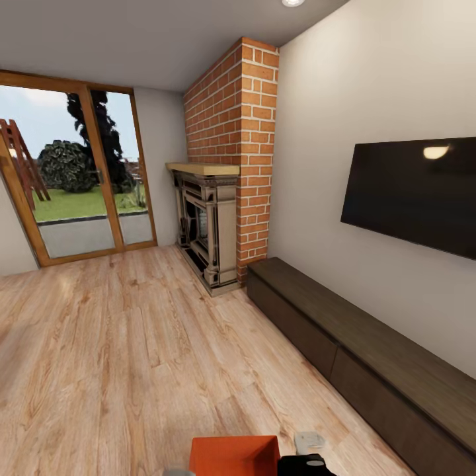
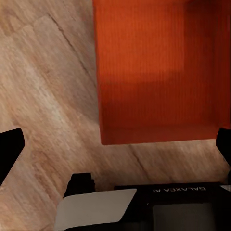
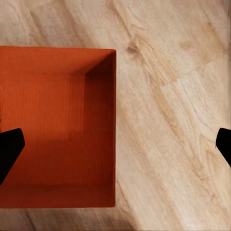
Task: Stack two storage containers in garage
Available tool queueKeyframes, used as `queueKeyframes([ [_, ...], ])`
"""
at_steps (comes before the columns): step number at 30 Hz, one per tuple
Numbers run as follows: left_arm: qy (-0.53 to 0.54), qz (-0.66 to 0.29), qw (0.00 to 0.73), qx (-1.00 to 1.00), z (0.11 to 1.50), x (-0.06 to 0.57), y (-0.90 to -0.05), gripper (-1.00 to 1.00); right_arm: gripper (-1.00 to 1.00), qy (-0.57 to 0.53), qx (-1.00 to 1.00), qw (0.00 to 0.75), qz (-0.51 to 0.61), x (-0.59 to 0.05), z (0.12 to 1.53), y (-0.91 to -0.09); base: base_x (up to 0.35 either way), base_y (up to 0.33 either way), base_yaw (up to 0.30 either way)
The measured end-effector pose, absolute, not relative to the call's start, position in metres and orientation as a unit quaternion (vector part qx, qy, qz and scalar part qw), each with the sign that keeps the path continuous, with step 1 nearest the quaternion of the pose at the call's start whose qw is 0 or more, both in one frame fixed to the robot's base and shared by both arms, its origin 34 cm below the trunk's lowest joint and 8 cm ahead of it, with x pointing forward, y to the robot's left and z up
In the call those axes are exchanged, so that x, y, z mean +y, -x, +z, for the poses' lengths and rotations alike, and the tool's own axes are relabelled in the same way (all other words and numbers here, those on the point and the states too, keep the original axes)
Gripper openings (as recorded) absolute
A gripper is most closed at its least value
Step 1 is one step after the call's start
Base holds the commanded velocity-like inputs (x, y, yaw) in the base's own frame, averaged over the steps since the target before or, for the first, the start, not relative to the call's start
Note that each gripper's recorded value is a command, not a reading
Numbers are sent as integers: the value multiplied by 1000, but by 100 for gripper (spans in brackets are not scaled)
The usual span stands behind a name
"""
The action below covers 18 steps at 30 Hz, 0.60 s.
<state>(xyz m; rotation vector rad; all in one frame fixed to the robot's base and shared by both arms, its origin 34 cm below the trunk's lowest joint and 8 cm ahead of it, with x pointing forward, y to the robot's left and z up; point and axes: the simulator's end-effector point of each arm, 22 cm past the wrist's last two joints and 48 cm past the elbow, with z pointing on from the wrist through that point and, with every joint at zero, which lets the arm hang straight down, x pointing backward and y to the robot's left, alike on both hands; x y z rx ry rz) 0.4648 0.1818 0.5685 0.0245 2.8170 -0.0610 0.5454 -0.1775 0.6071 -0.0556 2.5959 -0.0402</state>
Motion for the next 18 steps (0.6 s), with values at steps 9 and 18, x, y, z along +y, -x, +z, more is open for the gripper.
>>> queueKeyframes([
  [9,-13,-27,195,980,595,171,-518,100,100,19,960,278,-16,-179,612,-555,0,0,0],
  [18,-10,-23,205,978,595,178,-522,100,100,19,960,278,-15,-178,613,-555,0,0,0],
])
